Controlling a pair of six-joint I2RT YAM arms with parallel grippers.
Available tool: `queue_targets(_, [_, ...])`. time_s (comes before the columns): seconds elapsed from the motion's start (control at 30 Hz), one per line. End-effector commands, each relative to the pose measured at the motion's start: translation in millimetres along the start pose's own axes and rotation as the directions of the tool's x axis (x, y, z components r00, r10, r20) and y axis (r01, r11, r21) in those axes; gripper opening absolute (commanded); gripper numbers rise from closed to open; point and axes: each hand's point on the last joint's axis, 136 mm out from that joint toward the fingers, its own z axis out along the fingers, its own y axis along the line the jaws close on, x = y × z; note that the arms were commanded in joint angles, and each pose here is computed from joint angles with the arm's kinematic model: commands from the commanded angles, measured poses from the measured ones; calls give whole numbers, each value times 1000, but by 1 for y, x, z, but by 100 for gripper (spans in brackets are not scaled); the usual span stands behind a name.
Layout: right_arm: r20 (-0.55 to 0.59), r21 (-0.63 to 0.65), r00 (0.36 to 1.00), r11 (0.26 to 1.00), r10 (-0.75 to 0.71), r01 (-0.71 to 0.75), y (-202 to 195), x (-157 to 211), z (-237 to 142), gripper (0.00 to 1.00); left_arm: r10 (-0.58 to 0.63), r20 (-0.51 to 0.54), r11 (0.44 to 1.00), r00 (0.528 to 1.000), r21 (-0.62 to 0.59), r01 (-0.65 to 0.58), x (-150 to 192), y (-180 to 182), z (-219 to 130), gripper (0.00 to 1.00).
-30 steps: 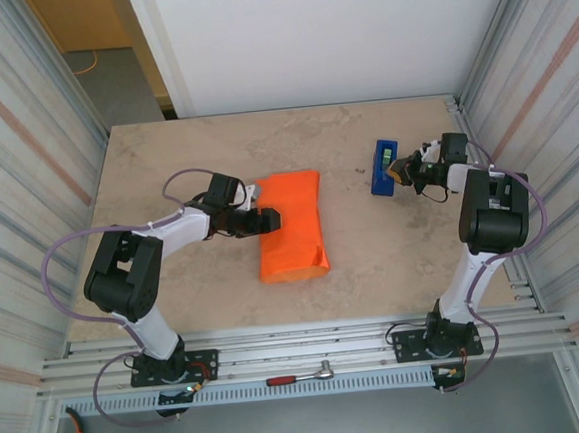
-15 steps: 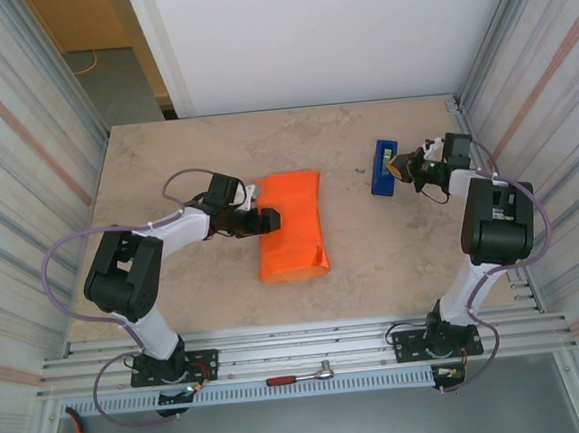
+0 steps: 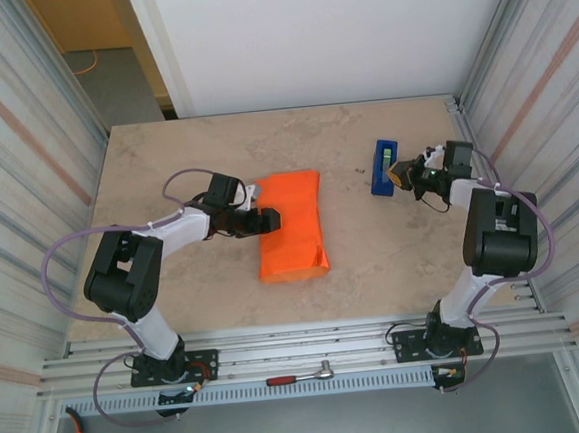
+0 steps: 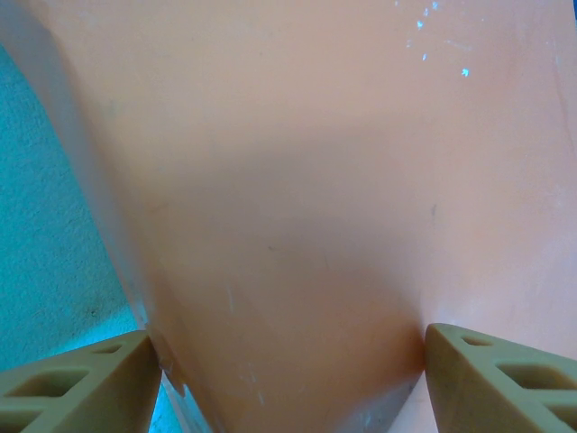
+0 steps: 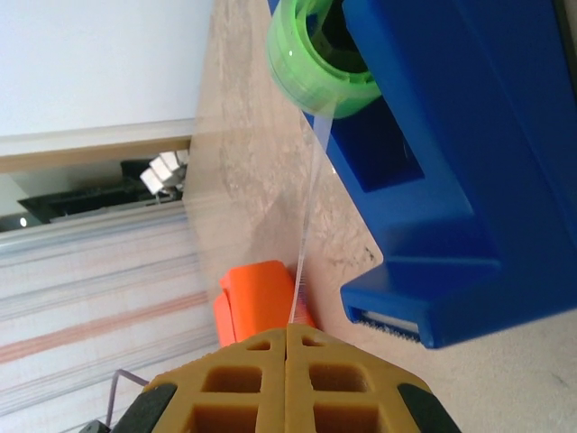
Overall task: Wrap the gift box in paper
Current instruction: Tear off the tape with the cutter.
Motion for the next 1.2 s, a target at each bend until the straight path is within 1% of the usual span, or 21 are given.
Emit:
queue_targets(0.0, [-27, -31, 1000, 1000, 0, -1, 9, 14, -6, 0, -20, -118, 990, 993, -143, 3, 38, 33, 13, 75])
queue_targets(0.47, [-27, -7, 999, 1000, 22, -22, -10, 26, -9, 0, -17, -120, 989, 993, -146, -1, 39, 34, 13, 74])
queue_targets(0.9, [17, 6, 998, 998, 56, -56, -29, 14, -15, 0, -12, -117, 989, 993, -146, -6, 38, 32, 13, 74])
queue_targets(1.17, [3, -5, 998, 998, 60, -60, -29, 16, -13, 0, -11, -119, 989, 993, -147, -6, 39, 32, 13, 74])
